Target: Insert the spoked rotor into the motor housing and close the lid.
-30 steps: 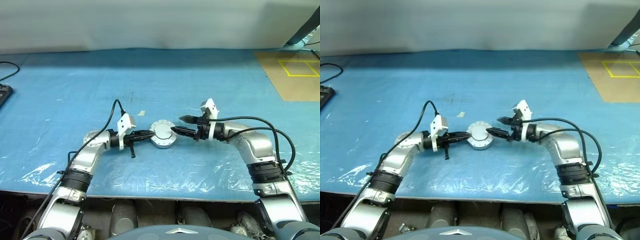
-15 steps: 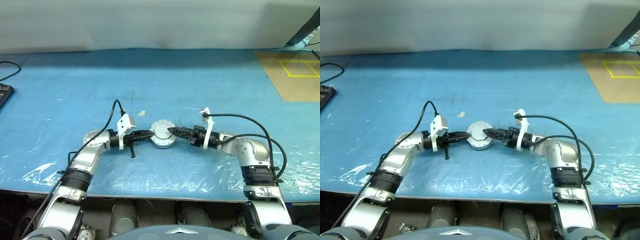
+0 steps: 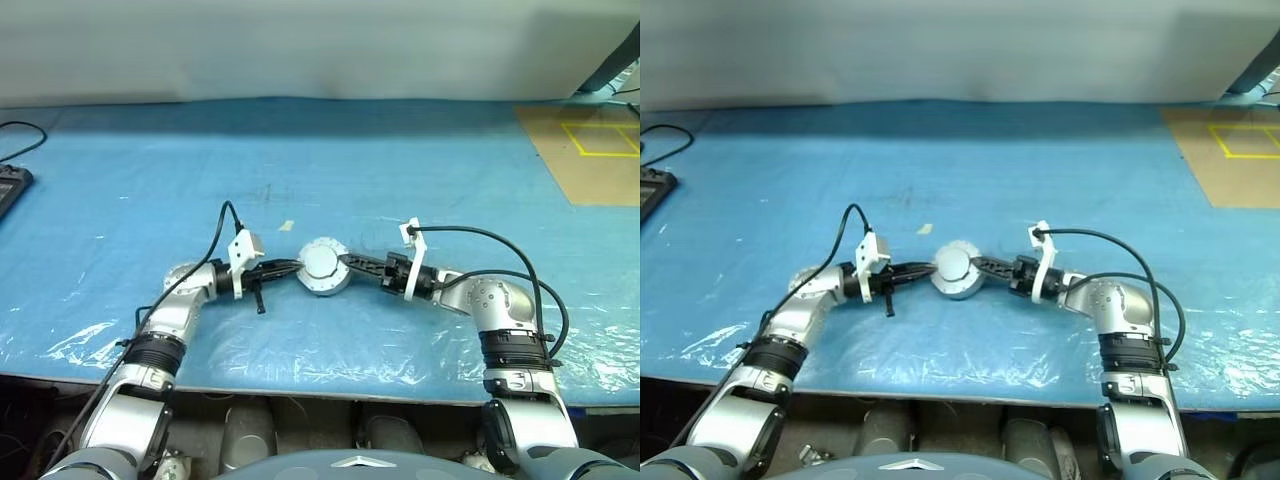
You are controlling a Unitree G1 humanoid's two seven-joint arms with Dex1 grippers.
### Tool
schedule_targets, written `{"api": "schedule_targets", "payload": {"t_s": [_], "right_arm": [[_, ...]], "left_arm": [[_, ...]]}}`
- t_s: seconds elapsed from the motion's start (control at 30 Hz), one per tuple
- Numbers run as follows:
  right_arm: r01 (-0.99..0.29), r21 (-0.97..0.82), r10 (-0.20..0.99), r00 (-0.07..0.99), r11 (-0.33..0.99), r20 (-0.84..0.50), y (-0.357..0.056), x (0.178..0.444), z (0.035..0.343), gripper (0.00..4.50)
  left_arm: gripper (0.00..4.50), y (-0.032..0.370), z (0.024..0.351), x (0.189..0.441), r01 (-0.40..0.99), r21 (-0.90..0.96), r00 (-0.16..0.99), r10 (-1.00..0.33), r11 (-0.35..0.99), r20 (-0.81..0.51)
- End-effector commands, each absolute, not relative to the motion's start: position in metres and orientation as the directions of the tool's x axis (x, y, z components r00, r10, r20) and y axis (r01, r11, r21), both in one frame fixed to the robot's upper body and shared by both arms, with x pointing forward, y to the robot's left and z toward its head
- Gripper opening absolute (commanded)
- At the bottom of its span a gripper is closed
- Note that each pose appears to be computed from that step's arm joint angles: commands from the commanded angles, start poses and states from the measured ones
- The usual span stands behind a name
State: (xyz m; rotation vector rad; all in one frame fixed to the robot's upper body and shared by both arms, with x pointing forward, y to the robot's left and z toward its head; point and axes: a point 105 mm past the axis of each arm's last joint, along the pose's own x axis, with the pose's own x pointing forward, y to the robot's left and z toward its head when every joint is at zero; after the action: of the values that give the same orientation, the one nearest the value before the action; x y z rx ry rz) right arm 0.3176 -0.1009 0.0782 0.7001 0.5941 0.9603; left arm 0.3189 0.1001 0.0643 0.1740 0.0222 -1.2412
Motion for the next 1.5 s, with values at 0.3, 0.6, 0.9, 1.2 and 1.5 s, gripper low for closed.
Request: {"api": "schedule_targets", "payload": {"t_s": [0.3, 0.6, 0.9, 1.2, 1.5], "right_arm": [[-0.547, 0.731, 0.881, 0.446, 0.407, -0.157, -0.098, 0.321, 0.080, 1.17], [-0.450, 0.830, 0.798, 0.602, 0.329, 0.010, -0.119, 0.354, 0.110, 1.17], [-0.492, 0.837, 0.625, 0.738, 0.241, 0.254, -0.140, 0.378, 0.163, 1.17], [-0.601, 0.789, 0.663, 0.643, 0.126, 0.384, -0.109, 0.360, 0.199, 1.17], [-0.644, 0.754, 0.711, 0.590, 0.128, 0.383, -0.091, 0.352, 0.202, 1.17]], "left_arm": [[0.00, 0.102, 0.043, 0.312, 0.935, 0.026, 0.352, -0.922, 0.353, -0.159], [0.00, 0.118, 0.090, 0.337, 0.880, -0.161, 0.458, -0.888, 0.447, 0.037], [1.66, 0.124, 0.127, 0.360, 0.798, -0.298, 0.594, -0.769, 0.524, 0.237], [4.48, 0.124, 0.180, 0.365, 0.792, -0.508, 0.572, -0.704, 0.339, 0.421], [4.48, 0.096, 0.176, 0.349, 0.712, -0.690, 0.487, -0.799, 0.130, 0.352]]}}
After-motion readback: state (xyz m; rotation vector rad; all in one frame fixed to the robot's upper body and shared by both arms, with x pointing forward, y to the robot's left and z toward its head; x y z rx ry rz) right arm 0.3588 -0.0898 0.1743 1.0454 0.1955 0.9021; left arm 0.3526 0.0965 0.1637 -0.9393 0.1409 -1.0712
